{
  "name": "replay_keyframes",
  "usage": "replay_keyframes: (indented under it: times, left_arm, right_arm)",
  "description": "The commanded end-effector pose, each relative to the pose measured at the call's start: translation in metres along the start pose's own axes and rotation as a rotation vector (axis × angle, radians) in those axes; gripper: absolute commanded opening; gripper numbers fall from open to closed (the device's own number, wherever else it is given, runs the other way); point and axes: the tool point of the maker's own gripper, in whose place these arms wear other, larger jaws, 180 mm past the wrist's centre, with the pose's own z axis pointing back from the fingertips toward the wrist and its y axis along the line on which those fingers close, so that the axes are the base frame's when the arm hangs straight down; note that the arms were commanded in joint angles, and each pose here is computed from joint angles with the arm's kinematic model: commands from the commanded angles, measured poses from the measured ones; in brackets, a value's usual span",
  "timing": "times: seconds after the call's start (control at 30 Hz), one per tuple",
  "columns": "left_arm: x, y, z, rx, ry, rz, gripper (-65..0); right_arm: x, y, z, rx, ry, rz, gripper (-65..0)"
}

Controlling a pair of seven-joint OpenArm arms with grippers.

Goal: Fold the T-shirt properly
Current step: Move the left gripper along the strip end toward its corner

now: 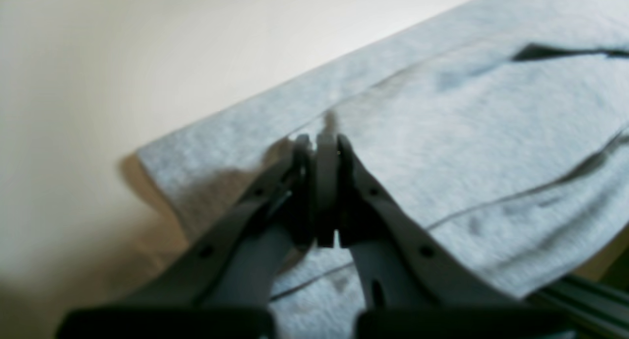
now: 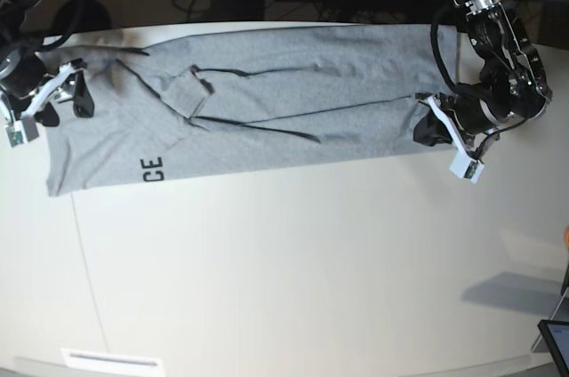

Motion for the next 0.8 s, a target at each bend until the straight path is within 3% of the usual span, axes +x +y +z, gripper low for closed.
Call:
replay_keyframes:
  times: [0.0,0.17,0.37,0.77]
  left_arm:
    - [0.008,0.001,0.008,0.015,-0.029,-0.027,-65.0]
    - [-0.016,-0.011,0.007,-0.007,0.041,-0.053,-65.0]
    - [-0.025,-0.018,0.026,0.012,0.094,-0.17,-65.0]
    - [-0.041,-0.003,0.046,0.039,0.23,-0.323,-65.0]
  right_arm:
    - [0.011,-0.002,0.003,0.0,-0.038,0.015,-24.4]
    - [0.009,-0.002,0.002,0.002,-0.036,0.008,-24.4]
    - [0.01,-0.002,0.002,0.002,-0.039,0.008,-24.4]
    - [0.01,0.003,-0.001,0.013,-0.053,-0.017,-24.4]
